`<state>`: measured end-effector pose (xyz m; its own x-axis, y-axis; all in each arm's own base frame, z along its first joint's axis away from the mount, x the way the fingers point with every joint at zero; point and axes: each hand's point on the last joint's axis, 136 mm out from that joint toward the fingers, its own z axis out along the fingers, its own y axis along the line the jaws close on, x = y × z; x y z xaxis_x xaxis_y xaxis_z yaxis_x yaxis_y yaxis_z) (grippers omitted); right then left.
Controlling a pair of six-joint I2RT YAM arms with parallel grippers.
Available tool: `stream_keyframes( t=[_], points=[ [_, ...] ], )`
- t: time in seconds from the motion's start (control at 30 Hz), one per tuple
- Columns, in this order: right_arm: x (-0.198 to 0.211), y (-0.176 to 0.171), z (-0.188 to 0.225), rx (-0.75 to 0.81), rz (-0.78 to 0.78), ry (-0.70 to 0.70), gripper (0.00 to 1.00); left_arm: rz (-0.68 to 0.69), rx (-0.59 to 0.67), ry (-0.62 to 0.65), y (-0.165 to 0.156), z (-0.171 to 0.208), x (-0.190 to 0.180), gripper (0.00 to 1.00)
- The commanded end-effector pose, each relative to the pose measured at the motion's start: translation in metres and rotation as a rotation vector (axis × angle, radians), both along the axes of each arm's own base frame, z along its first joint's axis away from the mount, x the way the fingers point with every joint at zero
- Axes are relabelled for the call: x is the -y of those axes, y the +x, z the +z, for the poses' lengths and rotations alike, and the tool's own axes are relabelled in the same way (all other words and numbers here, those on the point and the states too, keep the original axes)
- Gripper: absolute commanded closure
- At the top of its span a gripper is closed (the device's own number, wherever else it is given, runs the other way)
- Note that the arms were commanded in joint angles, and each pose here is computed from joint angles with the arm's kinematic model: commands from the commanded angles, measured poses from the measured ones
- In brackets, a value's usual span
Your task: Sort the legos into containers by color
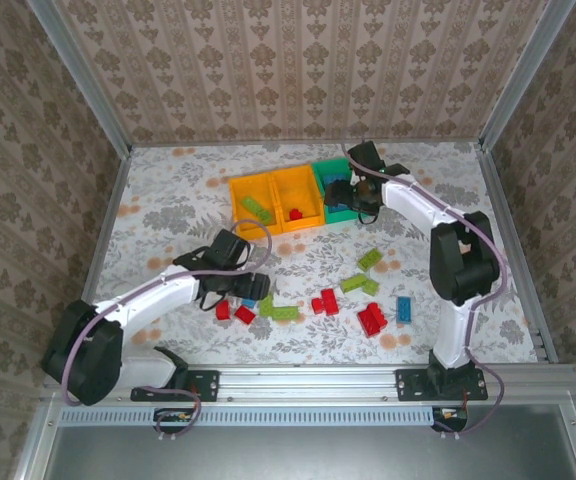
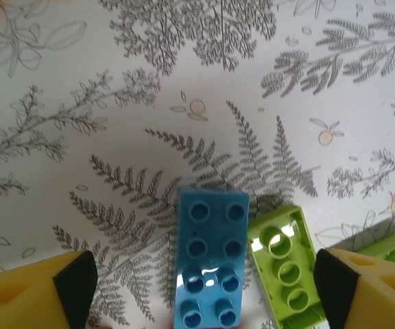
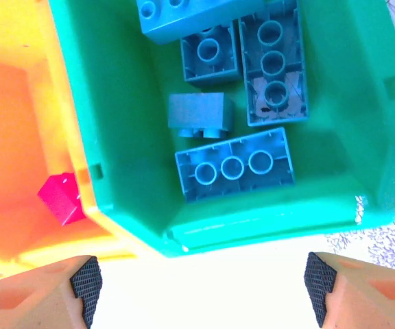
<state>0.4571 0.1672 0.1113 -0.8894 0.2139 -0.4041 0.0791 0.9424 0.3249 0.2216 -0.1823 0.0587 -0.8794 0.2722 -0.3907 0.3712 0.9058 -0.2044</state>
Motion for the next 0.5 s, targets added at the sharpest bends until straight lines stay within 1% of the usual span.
stream_keyframes(
  t=[0.0,0.17,0.33,0.43,0.47],
  points=[
    [0.003,-0.012,0.015,0.028,-0.012,0.000,0.19,-0.026,-0.023,0.010,-0.014,-0.006,-0.005,0.20],
    [0.012,-0.022,0.015,0.020,-0.030,-0.027,0.18,-0.014,-0.027,0.016,-0.020,-0.015,-0.011,0.22],
    [0.026,-0.036,0.010,0.007,-0.065,-0.064,0.18,-0.020,-0.036,0.017,-0.018,-0.018,-0.007,0.24],
    [0.038,-0.048,0.006,-0.003,-0.096,-0.084,0.17,-0.024,-0.044,0.032,-0.015,-0.020,-0.006,0.27],
    [0.042,-0.054,0.005,-0.006,-0.106,-0.090,0.17,-0.026,-0.049,0.037,-0.015,-0.022,-0.006,0.30]
  ],
)
